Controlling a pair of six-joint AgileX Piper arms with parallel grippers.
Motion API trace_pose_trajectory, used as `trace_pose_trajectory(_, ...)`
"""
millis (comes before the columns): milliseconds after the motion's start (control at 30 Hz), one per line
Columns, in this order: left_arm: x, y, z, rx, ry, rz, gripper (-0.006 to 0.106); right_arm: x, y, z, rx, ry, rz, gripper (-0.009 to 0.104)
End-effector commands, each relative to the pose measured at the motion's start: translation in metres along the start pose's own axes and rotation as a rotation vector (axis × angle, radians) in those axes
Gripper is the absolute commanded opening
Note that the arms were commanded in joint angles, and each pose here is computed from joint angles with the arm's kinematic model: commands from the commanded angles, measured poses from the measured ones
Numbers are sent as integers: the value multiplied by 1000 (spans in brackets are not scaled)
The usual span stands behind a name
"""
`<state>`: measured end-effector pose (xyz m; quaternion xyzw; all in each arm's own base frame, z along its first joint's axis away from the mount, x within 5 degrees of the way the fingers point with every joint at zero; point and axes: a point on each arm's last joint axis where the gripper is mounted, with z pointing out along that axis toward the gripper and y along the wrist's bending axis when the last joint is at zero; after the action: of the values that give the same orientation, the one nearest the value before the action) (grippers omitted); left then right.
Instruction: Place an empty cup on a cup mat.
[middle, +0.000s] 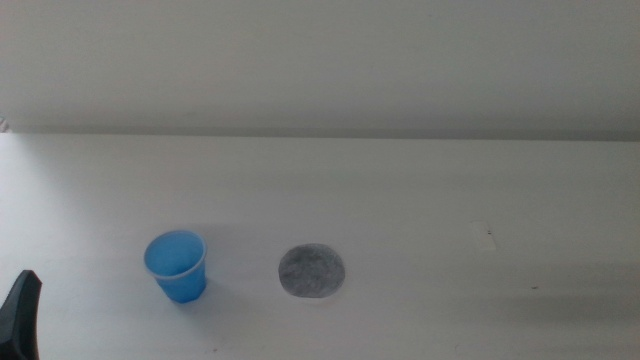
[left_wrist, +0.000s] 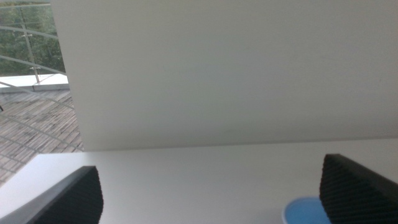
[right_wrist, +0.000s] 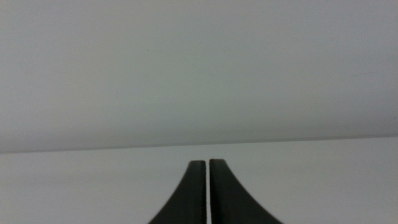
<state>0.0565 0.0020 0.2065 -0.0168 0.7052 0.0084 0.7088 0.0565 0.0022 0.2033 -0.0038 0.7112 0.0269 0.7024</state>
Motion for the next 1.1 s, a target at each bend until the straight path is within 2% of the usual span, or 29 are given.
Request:
trace_pose_trajectory(0,-4,0,0,-2,3,-13,94,9,0,-1,0,-7,-11,-2)
trace_pose_trajectory(100,-42,-1,8,8,122,-17,94,9,0,-1,0,-7,-11,-2)
trace_pose_trajectory(300,-134,-13,49,94,666,8,94,9,0,-1,0,-7,-11,-2)
trace_pose_trajectory(400,-151,-17,80,103,912,14,94,9,0,-1,0,-7,-11,-2)
trace_pose_trajectory(500,-147,-23,119,116,1149,3,94,9,0,-1,0,-7,-11,-2)
trace_pose_trajectory(600,-135,-33,161,200,1235,96,94,9,0,-1,0,-7,-11,-2)
trace_pose_trajectory(700,-115,-44,190,212,1323,133,94,9,0,-1,0,-7,-11,-2)
trace_pose_trajectory(800,-93,-55,208,180,1383,123,94,9,0,-1,0,-7,-11,-2)
trace_pose_trajectory(867,-83,-63,218,186,1362,169,93,9,0,-1,0,-7,-11,-2)
trace_pose_trajectory(967,-72,-70,227,119,1365,145,90,9,0,-1,0,-7,-11,-2)
trace_pose_trajectory(1067,-61,-72,234,111,1378,151,88,9,0,-1,0,-7,-11,-2)
